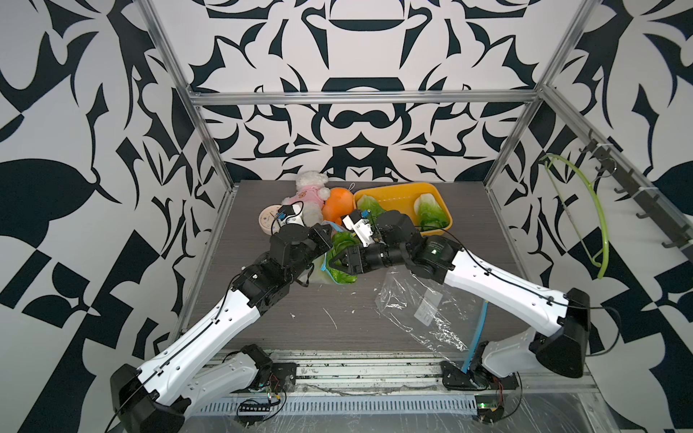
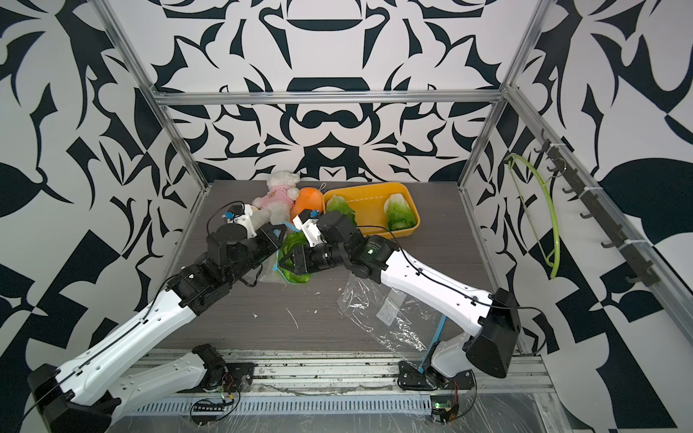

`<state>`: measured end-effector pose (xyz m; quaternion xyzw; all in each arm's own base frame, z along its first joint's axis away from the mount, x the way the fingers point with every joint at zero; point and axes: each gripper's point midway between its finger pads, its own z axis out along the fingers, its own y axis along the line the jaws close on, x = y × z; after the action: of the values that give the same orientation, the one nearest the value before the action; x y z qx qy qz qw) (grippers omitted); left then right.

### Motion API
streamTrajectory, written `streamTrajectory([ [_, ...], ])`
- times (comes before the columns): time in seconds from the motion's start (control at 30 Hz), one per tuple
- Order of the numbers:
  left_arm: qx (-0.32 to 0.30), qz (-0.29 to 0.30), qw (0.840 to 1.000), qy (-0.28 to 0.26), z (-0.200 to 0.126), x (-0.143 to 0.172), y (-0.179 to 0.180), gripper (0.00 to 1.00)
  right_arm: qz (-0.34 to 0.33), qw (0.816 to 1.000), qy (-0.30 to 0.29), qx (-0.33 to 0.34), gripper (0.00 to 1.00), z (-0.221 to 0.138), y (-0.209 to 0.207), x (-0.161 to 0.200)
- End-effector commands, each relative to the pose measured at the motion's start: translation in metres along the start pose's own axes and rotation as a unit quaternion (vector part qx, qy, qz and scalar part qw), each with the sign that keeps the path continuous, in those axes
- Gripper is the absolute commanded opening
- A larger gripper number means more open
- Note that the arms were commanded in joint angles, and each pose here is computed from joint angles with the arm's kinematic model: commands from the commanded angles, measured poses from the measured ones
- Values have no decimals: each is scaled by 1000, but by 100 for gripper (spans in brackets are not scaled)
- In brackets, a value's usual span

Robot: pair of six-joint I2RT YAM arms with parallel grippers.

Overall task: Put the chinese cabbages into a zipper bag and zip it
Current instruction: Place the Chinese cabbage in the zipper food storage bag, then adjust the zipper food storage bag at the center of the board.

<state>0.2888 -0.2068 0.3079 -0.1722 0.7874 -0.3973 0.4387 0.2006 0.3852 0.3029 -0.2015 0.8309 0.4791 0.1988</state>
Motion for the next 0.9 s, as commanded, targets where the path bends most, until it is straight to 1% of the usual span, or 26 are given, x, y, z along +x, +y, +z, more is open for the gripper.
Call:
streamTrajectory([
  [0.0,3,-8,1000,-25,-7,-10,-1,0,-39,998,-39,1,45,-35,24,-17],
  [0.07,1,-11,1000,-29,-8,-11,0,0,-41,997,-55,26,47,-52,20,-17],
  [0.13,-2,-14,999,-35,-9,-14,2,0,-33,995,-72,63,48,-68,8,-17],
  [0.27,-3,-19,999,-39,-10,-14,3,0,0,979,-99,176,47,-99,-36,-10],
  [0.33,-6,-21,999,-39,-9,-14,5,0,24,973,-104,207,46,-104,-53,-3],
  [0.37,-8,-23,999,-39,-9,-13,6,0,38,971,-101,211,45,-102,-60,2],
  [0.4,-7,-25,999,-39,-9,-13,6,0,51,972,-96,208,44,-97,-64,7],
  [0.47,-7,-27,999,-42,-9,-14,6,0,79,977,-85,177,42,-80,-65,15],
  [0.57,-9,-29,999,-44,-10,-15,7,0,137,977,-94,131,37,-61,-70,26],
  [0.6,-9,-30,999,-45,-10,-15,8,0,152,978,-98,107,36,-55,-68,27],
  [0.67,-10,-31,999,-44,-10,-14,8,0,185,973,-109,85,35,-46,-74,31],
  [0.87,-7,-39,998,-42,-11,-11,11,0,234,966,-110,21,34,-21,-75,34],
])
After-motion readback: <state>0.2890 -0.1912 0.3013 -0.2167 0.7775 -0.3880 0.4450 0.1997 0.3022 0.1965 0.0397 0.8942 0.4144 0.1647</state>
